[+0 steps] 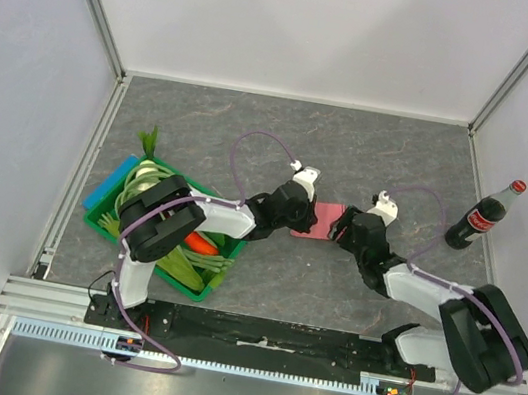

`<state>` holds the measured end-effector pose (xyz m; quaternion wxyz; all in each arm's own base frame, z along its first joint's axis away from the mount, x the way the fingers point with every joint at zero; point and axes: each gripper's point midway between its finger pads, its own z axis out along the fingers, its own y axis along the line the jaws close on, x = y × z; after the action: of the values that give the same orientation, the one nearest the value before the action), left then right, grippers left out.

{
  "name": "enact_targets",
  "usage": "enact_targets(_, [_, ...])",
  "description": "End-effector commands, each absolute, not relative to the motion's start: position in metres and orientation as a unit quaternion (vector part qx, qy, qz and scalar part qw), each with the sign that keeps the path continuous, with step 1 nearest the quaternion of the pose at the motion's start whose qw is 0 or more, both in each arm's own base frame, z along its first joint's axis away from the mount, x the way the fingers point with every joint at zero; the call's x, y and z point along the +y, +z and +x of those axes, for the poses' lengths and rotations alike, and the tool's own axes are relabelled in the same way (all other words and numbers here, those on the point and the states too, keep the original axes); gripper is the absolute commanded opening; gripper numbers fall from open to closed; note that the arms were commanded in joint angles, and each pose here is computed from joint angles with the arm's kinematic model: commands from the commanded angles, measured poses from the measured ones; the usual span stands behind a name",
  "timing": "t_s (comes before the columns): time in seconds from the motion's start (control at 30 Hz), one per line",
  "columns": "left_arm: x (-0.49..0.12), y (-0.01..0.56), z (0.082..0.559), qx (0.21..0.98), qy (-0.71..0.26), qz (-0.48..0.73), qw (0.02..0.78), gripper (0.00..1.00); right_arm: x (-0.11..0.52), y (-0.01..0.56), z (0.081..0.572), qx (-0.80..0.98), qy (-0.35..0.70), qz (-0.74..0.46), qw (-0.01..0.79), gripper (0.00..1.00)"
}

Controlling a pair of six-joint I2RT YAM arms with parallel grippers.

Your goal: Fold the paper box

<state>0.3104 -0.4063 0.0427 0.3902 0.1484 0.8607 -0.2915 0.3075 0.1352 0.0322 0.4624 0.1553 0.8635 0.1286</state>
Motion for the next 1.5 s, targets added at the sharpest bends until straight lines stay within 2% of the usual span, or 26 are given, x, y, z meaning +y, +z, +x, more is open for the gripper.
enact_targets(0.0, [-0.368, -0.019, 0.288, 0.904, -0.22, 0.158, 0.332, 0.02, 0.127, 0.069, 0.315, 0.865, 0.129, 0.117, 0.472, 0.71])
enact_targets(0.07, [-0.37, -0.005, 0.288, 0.897, -0.23, 0.163, 0.341, 0.03, 0.131, 0.074, 0.317, 0.871, 0.142, 0.094, 0.46, 0.72])
enact_targets(0.17, [-0.376, 0.019, 0.288, 0.883, -0.252, 0.177, 0.354, 0.1, 0.135, 0.078, 0.318, 0.873, 0.149, 0.071, 0.458, 0.72])
enact_targets(0.27, [-0.386, 0.058, 0.289, 0.863, -0.29, 0.185, 0.37, 0.24, 0.141, 0.07, 0.317, 0.872, 0.171, 0.059, 0.454, 0.66])
enact_targets(0.3, [-0.388, 0.069, 0.29, 0.858, -0.3, 0.185, 0.375, 0.32, 0.14, 0.065, 0.315, 0.875, 0.169, 0.059, 0.449, 0.64])
enact_targets(0.4, [-0.388, 0.105, 0.289, 0.838, -0.334, 0.185, 0.389, 0.44, 0.14, 0.052, 0.311, 0.882, 0.166, 0.051, 0.439, 0.6])
enact_targets(0.57, [-0.359, 0.118, 0.291, 0.839, -0.349, 0.163, 0.384, 0.5, 0.142, 0.036, 0.305, 0.887, 0.171, 0.041, 0.428, 0.59])
enact_targets(0.73, [-0.33, 0.112, 0.293, 0.847, -0.34, 0.146, 0.382, 0.5, 0.13, 0.026, 0.298, 0.899, 0.142, 0.058, 0.409, 0.54])
enact_targets(0.9, [-0.333, 0.083, 0.295, 0.863, -0.335, 0.14, 0.351, 0.5, 0.135, 0.021, 0.298, 0.898, 0.158, 0.073, 0.404, 0.5])
enact_targets(0.97, [-0.332, 0.069, 0.303, 0.873, -0.324, 0.133, 0.34, 0.52, 0.135, 0.012, 0.299, 0.903, 0.152, 0.075, 0.395, 0.46])
enact_targets(1.0, [-0.332, 0.066, 0.306, 0.874, -0.324, 0.128, 0.338, 0.52, 0.134, 0.01, 0.3, 0.903, 0.149, 0.078, 0.395, 0.41])
enact_targets(1.1, [-0.334, 0.055, 0.309, 0.873, -0.351, 0.117, 0.317, 0.52, 0.131, 0.005, 0.299, 0.905, 0.144, 0.084, 0.391, 0.38])
enact_targets(1.3, [-0.334, 0.038, 0.306, 0.876, -0.364, 0.104, 0.299, 0.46, 0.126, 0.001, 0.292, 0.904, 0.146, 0.113, 0.385, 0.28])
enact_targets(1.47, [-0.329, 0.028, 0.312, 0.888, -0.335, 0.104, 0.296, 0.39, 0.129, 0.012, 0.296, 0.905, 0.153, 0.109, 0.382, 0.27])
